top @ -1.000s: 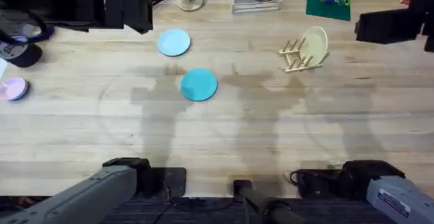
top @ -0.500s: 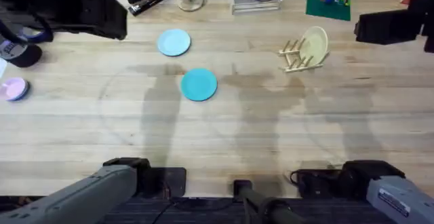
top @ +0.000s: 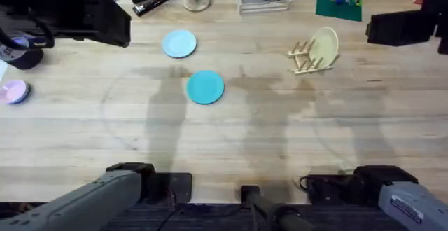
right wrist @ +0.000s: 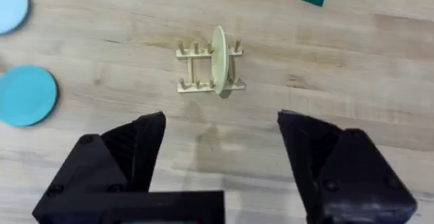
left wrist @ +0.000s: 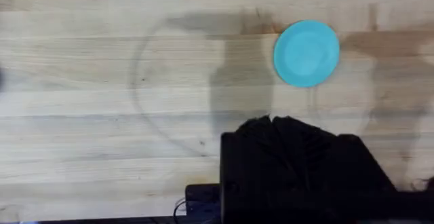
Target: Pick up the plates from the table one by one and place each into a slot on the dish rack.
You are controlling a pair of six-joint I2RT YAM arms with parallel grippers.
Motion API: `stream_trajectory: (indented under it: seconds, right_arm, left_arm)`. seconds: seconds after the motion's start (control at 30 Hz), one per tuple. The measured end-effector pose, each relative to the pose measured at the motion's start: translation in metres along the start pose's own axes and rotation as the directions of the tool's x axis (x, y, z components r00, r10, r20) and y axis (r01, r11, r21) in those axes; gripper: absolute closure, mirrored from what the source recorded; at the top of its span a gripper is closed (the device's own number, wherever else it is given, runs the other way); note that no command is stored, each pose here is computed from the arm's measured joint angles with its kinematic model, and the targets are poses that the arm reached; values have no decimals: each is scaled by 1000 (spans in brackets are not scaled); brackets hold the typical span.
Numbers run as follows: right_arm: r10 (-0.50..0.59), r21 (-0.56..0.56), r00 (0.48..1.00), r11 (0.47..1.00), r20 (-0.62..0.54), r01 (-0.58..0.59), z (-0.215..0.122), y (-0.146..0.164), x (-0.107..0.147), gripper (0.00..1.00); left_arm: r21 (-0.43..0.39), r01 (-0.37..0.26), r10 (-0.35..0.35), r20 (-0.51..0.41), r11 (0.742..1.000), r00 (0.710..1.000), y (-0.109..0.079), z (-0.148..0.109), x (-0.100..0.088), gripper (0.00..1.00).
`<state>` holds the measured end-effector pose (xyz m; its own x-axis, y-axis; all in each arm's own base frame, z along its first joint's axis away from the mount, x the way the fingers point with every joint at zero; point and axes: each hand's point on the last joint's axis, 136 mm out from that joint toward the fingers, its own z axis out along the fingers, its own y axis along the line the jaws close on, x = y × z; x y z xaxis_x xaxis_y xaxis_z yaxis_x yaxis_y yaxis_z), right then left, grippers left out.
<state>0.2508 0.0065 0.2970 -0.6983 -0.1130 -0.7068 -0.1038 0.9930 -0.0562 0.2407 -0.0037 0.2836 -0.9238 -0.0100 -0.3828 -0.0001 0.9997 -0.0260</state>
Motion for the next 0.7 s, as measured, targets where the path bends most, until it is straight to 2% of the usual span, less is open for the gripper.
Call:
stream_trajectory:
  seconds: [0.23, 0.43, 0.7]
  right_arm:
    - [0, 0, 1000, 1000, 0, 0, 0, 0, 0, 7]
    - [0, 0, 1000, 1000, 0, 0, 0, 0, 0, 7]
    - [0, 0, 1000, 1000, -1, 0, 0, 0, 0, 7]
  left_arm:
    - [135, -14, 13, 5, 991, 1000, -19, -2, 0, 959]
    - [221, 0, -6, 26, 975, 1000, -21, -4, -5, 958]
    - [349, -12, -3, 42, 937, 999, -31, 1, -6, 958]
